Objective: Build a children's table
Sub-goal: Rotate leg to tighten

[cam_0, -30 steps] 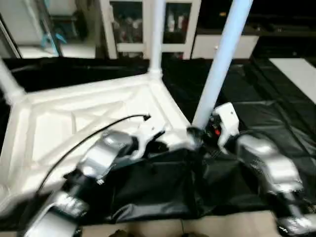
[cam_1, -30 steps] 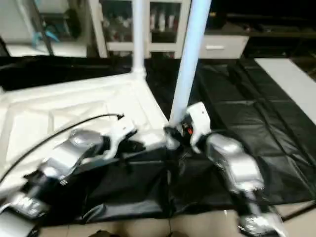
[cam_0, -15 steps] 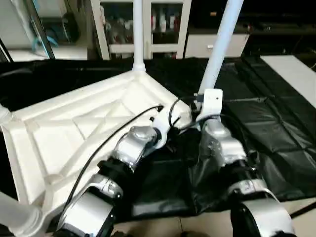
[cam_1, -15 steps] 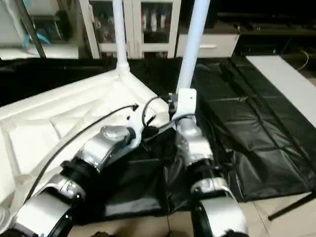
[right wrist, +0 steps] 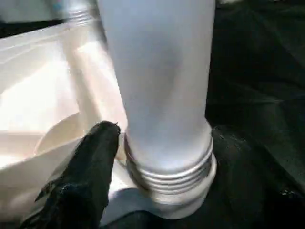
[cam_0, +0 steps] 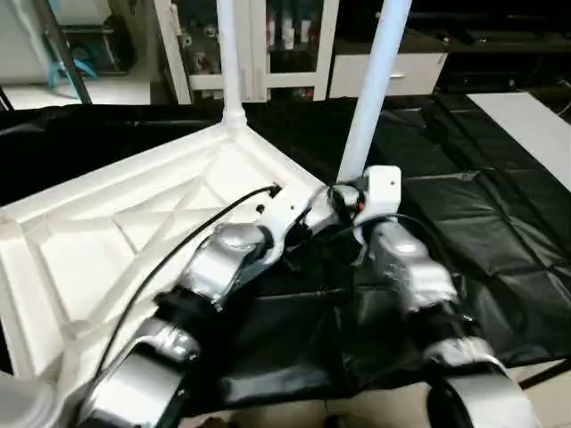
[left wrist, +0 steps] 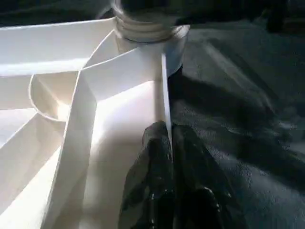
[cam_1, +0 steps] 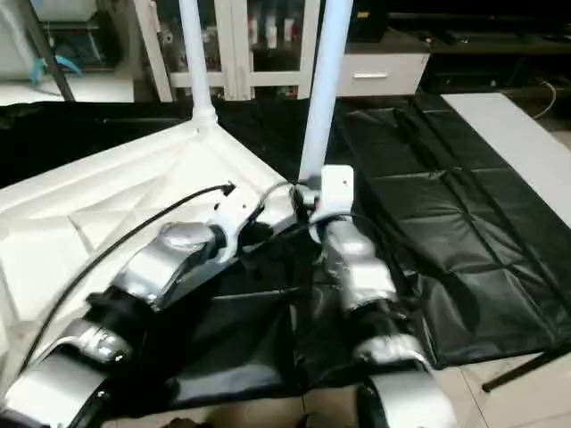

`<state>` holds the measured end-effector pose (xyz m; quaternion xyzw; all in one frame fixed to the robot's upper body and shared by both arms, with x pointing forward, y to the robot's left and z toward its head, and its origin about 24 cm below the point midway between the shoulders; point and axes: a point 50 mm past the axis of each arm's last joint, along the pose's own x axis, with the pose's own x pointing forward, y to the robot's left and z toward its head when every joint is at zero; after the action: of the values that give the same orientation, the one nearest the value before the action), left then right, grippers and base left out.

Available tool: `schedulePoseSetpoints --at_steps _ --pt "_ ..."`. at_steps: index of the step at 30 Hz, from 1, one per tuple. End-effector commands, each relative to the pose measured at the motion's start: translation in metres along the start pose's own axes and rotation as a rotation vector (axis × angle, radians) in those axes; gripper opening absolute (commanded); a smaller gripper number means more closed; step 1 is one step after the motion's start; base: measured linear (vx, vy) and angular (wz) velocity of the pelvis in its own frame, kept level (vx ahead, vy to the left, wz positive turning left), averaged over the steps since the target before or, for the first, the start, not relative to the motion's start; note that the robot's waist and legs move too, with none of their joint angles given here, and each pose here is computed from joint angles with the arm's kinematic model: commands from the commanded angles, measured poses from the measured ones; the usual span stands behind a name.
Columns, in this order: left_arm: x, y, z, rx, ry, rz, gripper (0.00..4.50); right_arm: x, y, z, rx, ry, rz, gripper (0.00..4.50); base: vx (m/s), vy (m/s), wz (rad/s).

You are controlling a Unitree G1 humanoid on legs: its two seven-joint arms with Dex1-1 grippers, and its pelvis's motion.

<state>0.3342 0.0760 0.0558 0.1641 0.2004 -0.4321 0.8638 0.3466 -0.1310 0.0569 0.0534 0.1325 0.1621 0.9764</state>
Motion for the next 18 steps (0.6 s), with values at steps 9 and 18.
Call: schedulePoseSetpoints --at_steps 9,18 --pt "-0.024 -0.02 -0.012 0.091 0.014 -0.345 0.0 -0.045 -0.019 0.006 -0.15 0.071 0.382 4.28 0.0 0.0 0.0" --pt "-0.04 -0.031 -0.015 0.12 0.046 -0.529 0.0 -0.088 -0.022 -0.003 -0.246 0.238 0.71 4.28 0.0 0.0 0.0"
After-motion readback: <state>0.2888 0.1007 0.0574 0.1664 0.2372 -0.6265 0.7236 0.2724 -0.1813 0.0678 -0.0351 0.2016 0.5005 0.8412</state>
